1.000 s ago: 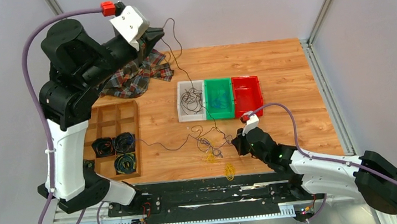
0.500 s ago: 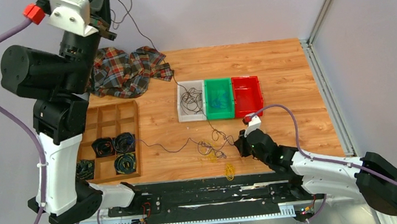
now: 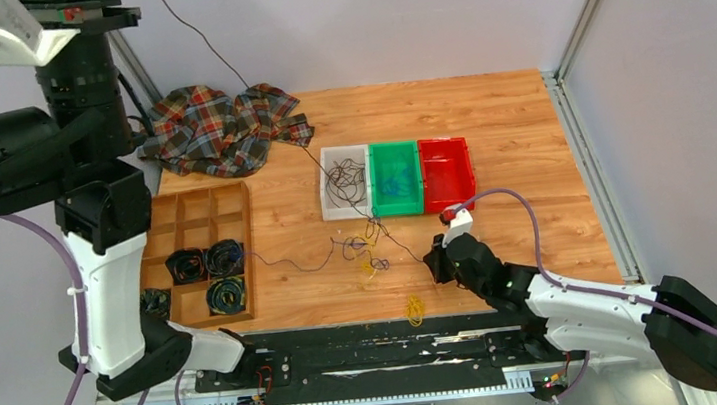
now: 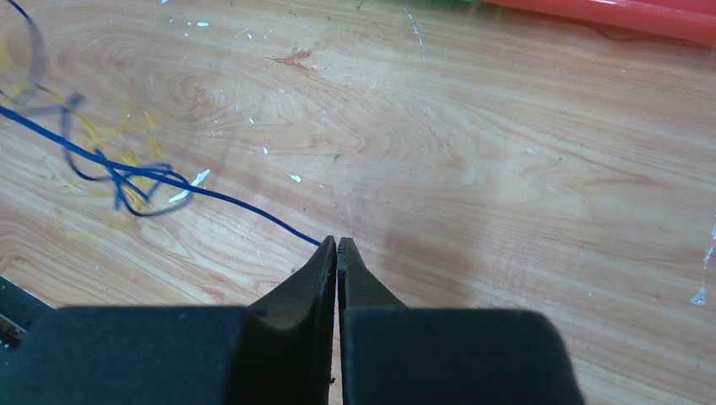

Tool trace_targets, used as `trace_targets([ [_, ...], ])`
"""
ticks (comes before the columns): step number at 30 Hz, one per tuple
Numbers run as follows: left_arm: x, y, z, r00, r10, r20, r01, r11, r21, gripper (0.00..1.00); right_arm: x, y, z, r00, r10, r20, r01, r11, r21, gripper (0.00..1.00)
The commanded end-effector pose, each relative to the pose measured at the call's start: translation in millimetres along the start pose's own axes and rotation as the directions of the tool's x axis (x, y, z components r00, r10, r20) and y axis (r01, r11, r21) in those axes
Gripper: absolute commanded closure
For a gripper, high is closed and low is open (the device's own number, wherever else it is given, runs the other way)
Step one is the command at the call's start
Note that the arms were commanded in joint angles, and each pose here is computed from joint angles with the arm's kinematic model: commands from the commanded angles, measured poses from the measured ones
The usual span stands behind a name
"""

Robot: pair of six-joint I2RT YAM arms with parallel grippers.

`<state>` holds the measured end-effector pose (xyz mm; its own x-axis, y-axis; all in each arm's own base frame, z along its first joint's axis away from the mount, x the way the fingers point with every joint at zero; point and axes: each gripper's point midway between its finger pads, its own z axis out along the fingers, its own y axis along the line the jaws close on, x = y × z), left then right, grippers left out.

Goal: Untangle the cables

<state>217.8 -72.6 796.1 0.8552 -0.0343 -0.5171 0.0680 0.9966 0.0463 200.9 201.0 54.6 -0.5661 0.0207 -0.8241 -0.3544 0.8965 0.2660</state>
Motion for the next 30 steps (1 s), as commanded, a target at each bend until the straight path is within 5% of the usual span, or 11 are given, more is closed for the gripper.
trace_targets([
  [1,1.1,-42.4,-13.0,0.997,-0.067,-0.035,0.074,0.968,0.238,0.99,5.3,-2.6,-2.4,1.0,-0.015,-0.011,0.015,1.0,0.008,0.99],
  [4,6.1,-58.8,-27.1,0.994,-0.1,-0.049,0.111,0.945,0.308,0.99,-8.5,7.4,-5.0,0.999,-0.041,0.013,0.041,0.999,-0.03,0.95],
  [8,17.2,-88.0,-37.5,0.988,-0.108,-0.114,0.148,0.883,0.446,0.99,-57.9,41.2,-20.8,0.989,-0.08,0.126,0.1,0.983,-0.155,0.55],
  [11,25.1,-109.9,-52.4,0.974,-0.141,-0.176,0.215,0.817,0.535,0.99,-102.9,68.4,-39.1,0.964,-0.1,0.247,0.162,0.956,-0.244,0.34],
  [19,27.6,-128.0,-66.9,0.958,-0.186,-0.219,0.283,0.748,0.601,1.0,-183.1,149.7,-67.8,0.882,-0.165,0.441,0.368,0.826,-0.427,0.31],
  [30,2.3,-125.7,-70.3,0.954,-0.231,-0.194,0.301,0.716,0.63,0.99,-222.4,203.8,-12.1,0.832,-0.26,0.49,0.483,0.774,-0.409,0.32],
])
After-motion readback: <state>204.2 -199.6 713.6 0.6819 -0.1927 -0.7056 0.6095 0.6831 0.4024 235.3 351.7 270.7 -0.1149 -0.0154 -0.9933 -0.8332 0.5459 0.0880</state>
